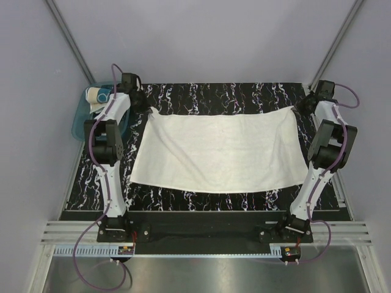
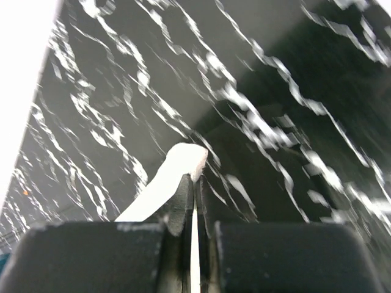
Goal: Roll the towels
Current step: Flatten the towel
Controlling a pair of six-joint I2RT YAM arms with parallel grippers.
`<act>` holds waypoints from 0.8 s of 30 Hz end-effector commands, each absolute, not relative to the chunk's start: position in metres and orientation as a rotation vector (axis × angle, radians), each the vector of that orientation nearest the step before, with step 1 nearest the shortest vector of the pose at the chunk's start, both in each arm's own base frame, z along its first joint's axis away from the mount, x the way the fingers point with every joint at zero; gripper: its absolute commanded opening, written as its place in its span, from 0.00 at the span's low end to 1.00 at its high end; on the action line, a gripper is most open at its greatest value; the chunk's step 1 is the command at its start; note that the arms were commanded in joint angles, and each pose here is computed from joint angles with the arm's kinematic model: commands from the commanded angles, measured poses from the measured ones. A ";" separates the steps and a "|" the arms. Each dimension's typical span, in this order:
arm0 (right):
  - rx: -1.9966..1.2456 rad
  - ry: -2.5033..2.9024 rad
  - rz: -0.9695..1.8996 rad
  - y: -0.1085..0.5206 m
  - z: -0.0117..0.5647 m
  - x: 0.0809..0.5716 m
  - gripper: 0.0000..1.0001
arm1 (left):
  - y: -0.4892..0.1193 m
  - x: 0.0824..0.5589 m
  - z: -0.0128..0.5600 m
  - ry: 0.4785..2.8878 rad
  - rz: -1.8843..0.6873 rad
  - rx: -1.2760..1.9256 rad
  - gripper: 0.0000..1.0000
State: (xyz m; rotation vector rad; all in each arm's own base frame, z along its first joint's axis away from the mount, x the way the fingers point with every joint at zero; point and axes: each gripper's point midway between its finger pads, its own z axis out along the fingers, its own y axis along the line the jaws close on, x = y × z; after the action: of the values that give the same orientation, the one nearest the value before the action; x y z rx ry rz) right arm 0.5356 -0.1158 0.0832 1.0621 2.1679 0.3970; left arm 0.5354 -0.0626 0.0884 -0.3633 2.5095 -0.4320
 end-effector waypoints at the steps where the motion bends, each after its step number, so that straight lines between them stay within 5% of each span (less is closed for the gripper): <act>1: 0.967 2.122 0.421 -0.113 0.112 0.567 0.00 | -0.046 0.551 0.089 2.491 -0.379 -0.428 0.00; 6: 0.989 2.149 0.359 -0.124 0.101 0.577 0.01 | -0.024 0.554 0.082 2.512 -0.314 -0.488 0.00; 8: 0.987 2.169 0.340 -0.126 0.099 0.579 0.15 | -0.018 0.554 0.084 2.513 -0.270 -0.493 0.09; 9: 1.014 2.193 0.304 -0.129 0.095 0.572 0.33 | -0.017 0.551 0.084 2.522 -0.263 -0.495 0.21; 10: 1.020 2.193 0.290 -0.130 0.095 0.570 0.42 | -0.015 0.547 0.092 2.514 -0.246 -0.497 0.43; 11: 1.020 2.195 0.284 -0.128 0.098 0.562 0.48 | -0.014 0.544 0.097 2.506 -0.239 -0.497 0.56; 12: 1.012 2.176 0.264 -0.130 0.103 0.561 0.67 | -0.014 0.533 0.091 2.527 -0.235 -0.509 0.65; 13: 1.016 2.173 0.244 -0.131 0.106 0.556 0.73 | -0.013 0.533 0.116 2.466 -0.238 -0.498 0.84; 15: 1.019 2.157 0.196 -0.133 0.120 0.542 0.85 | -0.012 0.522 0.147 2.408 -0.240 -0.495 0.90; 24: 1.022 2.077 0.091 -0.123 0.187 0.464 0.87 | -0.017 0.439 0.204 2.331 -0.264 -0.465 0.96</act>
State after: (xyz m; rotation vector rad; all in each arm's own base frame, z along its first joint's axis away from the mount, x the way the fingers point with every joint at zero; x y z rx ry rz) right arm 0.4796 -0.1199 0.1264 1.0755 2.1986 0.1546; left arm 0.4512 -0.0193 0.1761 -0.4931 2.4093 -0.2682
